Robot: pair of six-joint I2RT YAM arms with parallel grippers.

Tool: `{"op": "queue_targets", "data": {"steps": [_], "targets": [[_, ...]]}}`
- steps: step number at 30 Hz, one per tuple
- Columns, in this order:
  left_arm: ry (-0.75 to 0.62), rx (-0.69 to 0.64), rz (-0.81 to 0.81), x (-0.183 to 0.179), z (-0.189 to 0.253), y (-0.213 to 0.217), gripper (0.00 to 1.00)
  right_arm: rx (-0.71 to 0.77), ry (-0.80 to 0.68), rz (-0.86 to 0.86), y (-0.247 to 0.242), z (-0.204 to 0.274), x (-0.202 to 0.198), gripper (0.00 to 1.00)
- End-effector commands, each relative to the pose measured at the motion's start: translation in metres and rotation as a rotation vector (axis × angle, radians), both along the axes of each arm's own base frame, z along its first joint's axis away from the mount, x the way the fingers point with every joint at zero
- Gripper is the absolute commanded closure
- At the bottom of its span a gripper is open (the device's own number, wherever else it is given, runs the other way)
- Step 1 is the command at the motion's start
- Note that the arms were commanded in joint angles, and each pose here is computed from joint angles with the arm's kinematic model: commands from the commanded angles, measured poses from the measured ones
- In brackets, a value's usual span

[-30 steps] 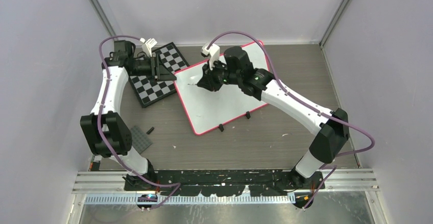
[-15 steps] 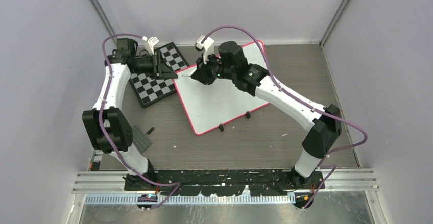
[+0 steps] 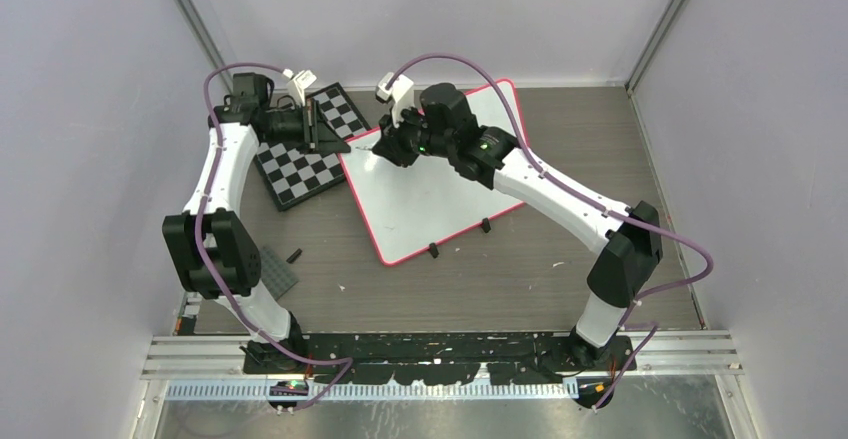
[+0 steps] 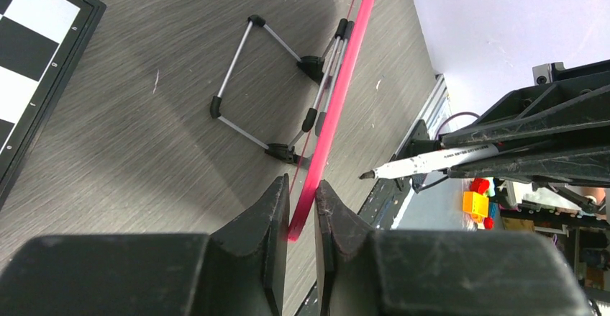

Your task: Write a sentence on the whiteboard

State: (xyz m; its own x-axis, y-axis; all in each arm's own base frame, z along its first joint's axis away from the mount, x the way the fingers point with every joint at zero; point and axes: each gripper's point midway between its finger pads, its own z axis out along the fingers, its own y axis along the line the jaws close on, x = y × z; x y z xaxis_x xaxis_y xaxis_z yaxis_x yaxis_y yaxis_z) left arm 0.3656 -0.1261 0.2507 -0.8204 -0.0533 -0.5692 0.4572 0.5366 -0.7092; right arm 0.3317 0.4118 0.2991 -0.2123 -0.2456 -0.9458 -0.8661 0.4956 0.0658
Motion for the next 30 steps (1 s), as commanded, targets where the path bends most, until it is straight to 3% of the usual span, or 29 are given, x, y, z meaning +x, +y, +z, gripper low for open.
{"op": "queue_targets", "data": {"steps": [1, 30], "targets": [[-0.063, -0.004, -0.010, 0.007, 0.015, -0.002, 0.89, 0.035, -0.077, -0.029, 0.004, 0.027, 0.009, 1.00], [-0.071, 0.022, -0.021, 0.004, 0.012, -0.003, 0.99, -0.011, -0.078, -0.057, 0.011, 0.017, 0.018, 1.00]]}}
